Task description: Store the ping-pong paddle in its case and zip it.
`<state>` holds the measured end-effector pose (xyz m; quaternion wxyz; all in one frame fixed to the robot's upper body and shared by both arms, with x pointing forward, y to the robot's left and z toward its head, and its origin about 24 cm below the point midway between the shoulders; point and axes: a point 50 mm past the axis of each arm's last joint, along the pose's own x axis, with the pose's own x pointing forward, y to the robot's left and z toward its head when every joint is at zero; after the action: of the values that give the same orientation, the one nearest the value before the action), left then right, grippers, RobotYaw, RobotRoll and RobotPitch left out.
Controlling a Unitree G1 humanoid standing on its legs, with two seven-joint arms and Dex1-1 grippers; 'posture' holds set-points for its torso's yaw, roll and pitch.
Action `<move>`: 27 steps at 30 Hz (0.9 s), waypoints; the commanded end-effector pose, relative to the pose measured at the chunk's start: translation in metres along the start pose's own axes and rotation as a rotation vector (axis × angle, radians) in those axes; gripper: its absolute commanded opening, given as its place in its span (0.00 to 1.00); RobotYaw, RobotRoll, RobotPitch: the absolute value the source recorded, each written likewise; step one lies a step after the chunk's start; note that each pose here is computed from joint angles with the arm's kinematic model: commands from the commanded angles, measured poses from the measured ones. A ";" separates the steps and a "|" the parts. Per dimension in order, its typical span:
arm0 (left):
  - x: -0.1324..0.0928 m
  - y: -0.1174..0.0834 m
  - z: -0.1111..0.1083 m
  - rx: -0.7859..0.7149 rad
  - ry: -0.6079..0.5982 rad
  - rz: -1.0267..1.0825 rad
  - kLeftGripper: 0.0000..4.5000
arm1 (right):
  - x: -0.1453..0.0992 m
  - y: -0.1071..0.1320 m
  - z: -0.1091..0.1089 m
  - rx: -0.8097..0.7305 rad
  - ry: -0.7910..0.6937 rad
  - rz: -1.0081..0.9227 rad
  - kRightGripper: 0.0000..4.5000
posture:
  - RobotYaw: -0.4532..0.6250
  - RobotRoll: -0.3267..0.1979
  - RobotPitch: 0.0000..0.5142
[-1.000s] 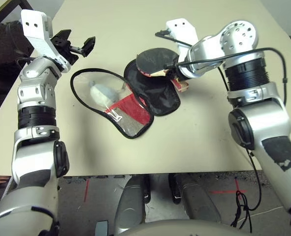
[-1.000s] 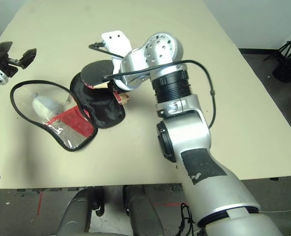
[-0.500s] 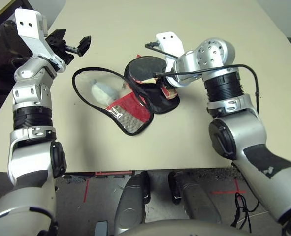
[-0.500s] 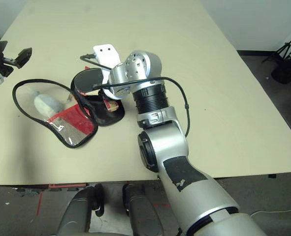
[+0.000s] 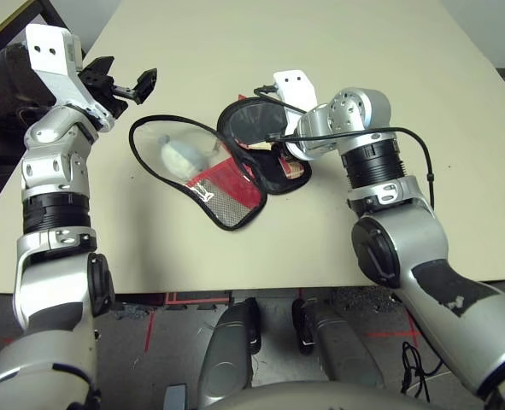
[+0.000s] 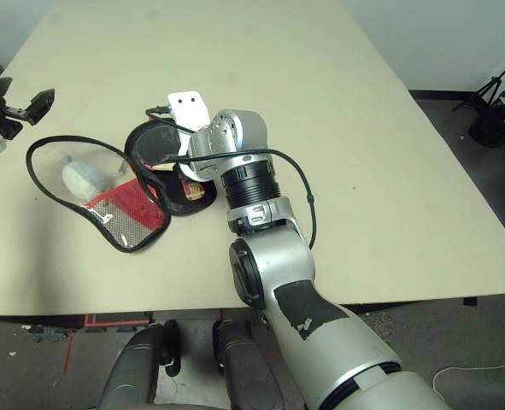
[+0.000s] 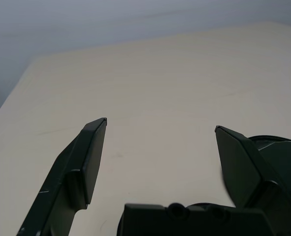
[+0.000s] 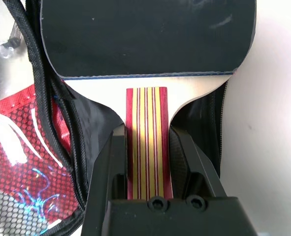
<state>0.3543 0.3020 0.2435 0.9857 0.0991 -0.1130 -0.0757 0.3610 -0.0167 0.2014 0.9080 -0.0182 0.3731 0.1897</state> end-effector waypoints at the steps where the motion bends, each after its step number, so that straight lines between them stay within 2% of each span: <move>1: -0.002 -0.001 -0.003 -0.013 0.011 0.001 1.00 | 0.006 0.003 0.001 -0.015 -0.027 0.008 0.27 | 0.38 0.62 0.36; 27: -0.008 -0.002 -0.007 -0.026 0.025 0.013 1.00 | 0.024 0.007 0.003 -0.105 -0.104 0.027 0.27 | 0.40 0.62 0.39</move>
<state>0.3512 0.2999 0.2374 0.9876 0.0921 -0.1031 -0.0746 0.3760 -0.0085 0.1817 0.9185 -0.0472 0.3313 0.2105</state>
